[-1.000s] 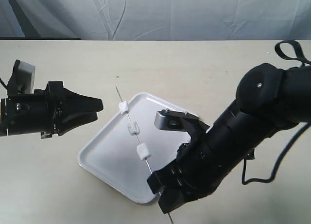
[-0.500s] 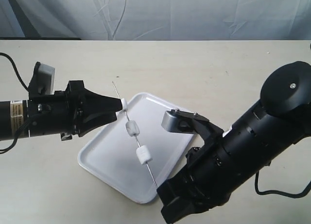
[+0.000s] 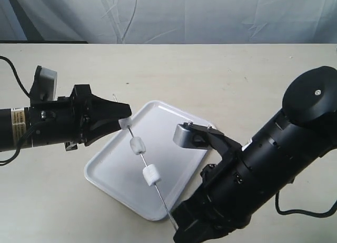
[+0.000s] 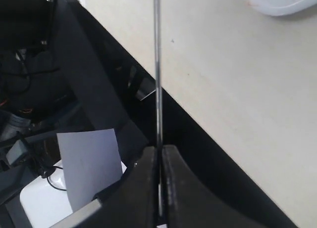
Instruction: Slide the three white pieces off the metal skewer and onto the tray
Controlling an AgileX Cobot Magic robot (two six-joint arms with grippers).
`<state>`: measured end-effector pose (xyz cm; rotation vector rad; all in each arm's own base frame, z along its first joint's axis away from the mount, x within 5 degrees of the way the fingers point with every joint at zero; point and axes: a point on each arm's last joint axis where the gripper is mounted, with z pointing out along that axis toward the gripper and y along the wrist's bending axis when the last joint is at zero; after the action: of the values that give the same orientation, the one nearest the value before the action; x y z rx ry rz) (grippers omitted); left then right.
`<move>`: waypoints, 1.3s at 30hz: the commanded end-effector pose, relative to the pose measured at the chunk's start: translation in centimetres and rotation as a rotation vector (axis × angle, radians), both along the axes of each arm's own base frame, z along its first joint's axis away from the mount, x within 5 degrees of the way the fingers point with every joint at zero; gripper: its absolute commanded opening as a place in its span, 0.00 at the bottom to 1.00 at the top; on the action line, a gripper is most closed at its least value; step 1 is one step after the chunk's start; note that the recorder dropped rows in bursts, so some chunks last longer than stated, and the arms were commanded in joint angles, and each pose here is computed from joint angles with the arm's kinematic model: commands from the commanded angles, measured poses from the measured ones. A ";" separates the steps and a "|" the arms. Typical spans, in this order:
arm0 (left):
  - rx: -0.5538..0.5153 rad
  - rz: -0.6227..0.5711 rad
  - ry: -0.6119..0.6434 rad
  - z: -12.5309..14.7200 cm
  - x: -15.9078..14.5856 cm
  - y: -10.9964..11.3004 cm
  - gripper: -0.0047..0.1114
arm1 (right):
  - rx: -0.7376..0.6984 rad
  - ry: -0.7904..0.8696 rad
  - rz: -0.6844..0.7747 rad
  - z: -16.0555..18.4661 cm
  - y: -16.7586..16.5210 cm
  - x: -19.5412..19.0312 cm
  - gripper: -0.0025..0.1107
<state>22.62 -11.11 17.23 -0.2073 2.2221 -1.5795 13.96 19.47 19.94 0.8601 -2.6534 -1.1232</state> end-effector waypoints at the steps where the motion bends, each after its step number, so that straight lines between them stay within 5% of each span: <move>1: 0.019 -0.037 -0.008 -0.1 -0.2 -0.2 0.40 | 0.059 -0.005 0.008 0.4 0.3 -0.2 0.02; 8: -0.004 -0.033 -0.011 0.1 -0.2 -0.3 0.39 | 0.060 -0.002 0.009 0.4 0.3 -0.2 0.02; 16: -0.015 -0.037 -0.016 0.2 -0.2 -0.3 0.18 | 0.044 -0.005 0.013 0.1 0.1 -0.4 0.02; 39: 0.032 0.134 -0.073 0.1 1.3 0.6 0.18 | -0.018 0.005 -0.002 -1.9 -2.8 -3.4 0.02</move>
<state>23.66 -10.53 17.21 -0.2621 2.1484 -1.4633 10.89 16.97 17.92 0.8530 -2.6578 -1.1027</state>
